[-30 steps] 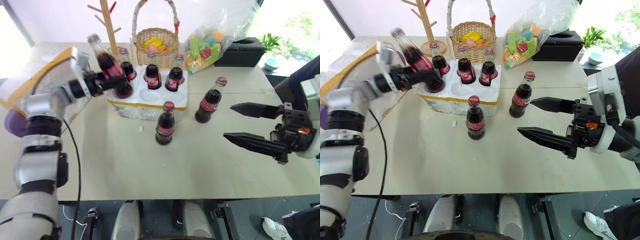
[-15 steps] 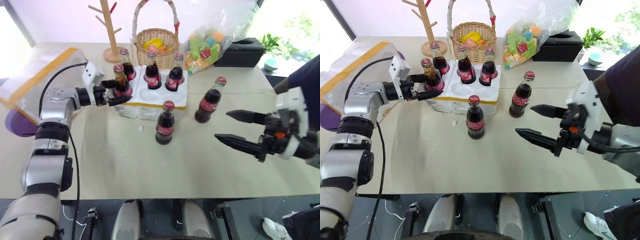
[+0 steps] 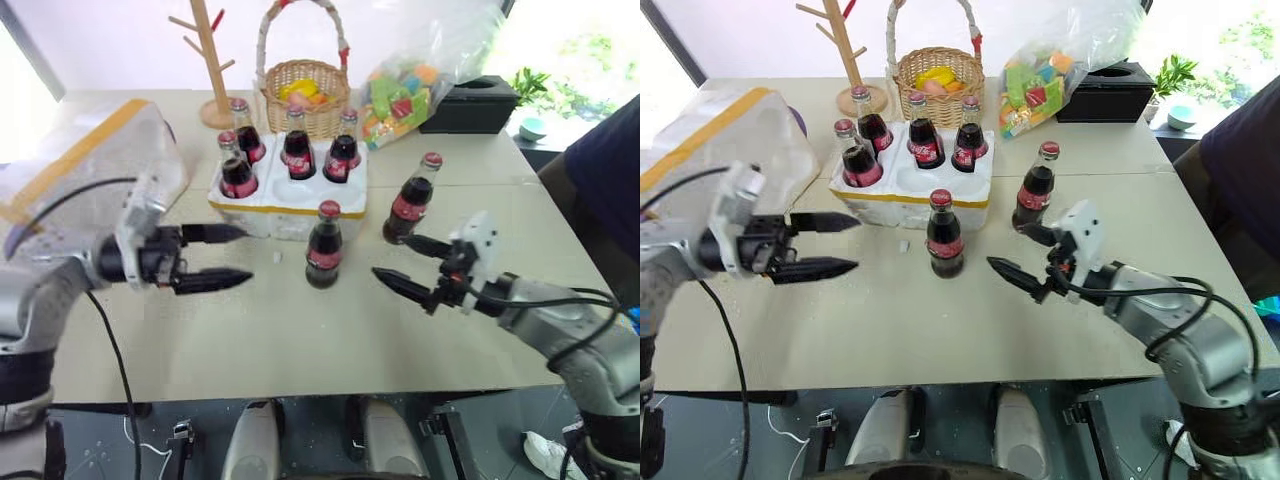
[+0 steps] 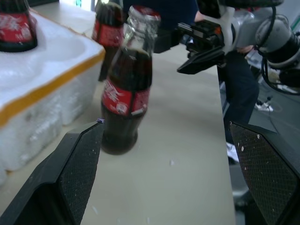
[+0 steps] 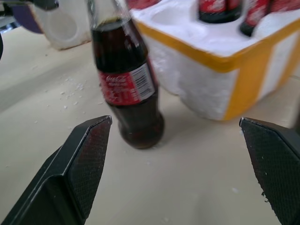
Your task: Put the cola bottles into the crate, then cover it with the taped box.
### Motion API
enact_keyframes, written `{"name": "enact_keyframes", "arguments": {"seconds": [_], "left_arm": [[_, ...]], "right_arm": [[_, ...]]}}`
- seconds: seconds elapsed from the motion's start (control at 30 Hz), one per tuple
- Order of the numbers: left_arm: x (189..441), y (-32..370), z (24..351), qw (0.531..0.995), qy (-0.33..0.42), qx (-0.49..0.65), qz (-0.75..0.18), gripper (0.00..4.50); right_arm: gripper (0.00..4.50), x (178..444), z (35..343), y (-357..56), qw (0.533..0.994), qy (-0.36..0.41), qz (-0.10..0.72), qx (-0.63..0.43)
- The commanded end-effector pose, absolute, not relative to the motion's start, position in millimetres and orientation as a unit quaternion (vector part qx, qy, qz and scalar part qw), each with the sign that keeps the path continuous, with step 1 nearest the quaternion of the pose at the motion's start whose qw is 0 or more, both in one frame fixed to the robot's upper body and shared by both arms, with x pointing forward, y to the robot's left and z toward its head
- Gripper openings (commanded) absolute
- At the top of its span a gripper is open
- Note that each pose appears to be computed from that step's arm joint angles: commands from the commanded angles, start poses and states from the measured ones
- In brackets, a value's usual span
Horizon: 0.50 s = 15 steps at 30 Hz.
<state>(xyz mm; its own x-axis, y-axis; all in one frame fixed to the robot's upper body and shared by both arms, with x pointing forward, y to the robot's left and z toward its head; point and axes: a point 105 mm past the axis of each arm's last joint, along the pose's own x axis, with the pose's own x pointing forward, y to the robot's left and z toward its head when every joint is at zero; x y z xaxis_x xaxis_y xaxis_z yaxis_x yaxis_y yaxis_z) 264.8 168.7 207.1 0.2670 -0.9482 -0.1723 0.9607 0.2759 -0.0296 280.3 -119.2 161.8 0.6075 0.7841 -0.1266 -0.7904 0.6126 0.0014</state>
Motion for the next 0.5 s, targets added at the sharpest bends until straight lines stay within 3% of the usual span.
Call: {"name": "enact_keyframes", "arguments": {"seconds": [0.03, 0.47, 0.5], "left_arm": [[266.4, 166.8, 212.1, 0.801, 0.059, 0.081, -0.59, 4.42], [273.0, 171.7, 220.2, 0.814, 0.043, 0.088, -0.572, 4.42], [272.5, 171.4, 220.5, 0.815, 0.042, 0.088, -0.572, 4.48]], "right_arm": [[4.5, 286.2, 164.0, -94.1, 0.88, 0.033, 0.473, -0.038], [4.5, 320.5, 155.9, -38.4, 0.854, 0.031, 0.517, -0.034], [4.24, 322.0, 157.6, -38.3, 0.856, 0.027, 0.516, -0.033]]}}
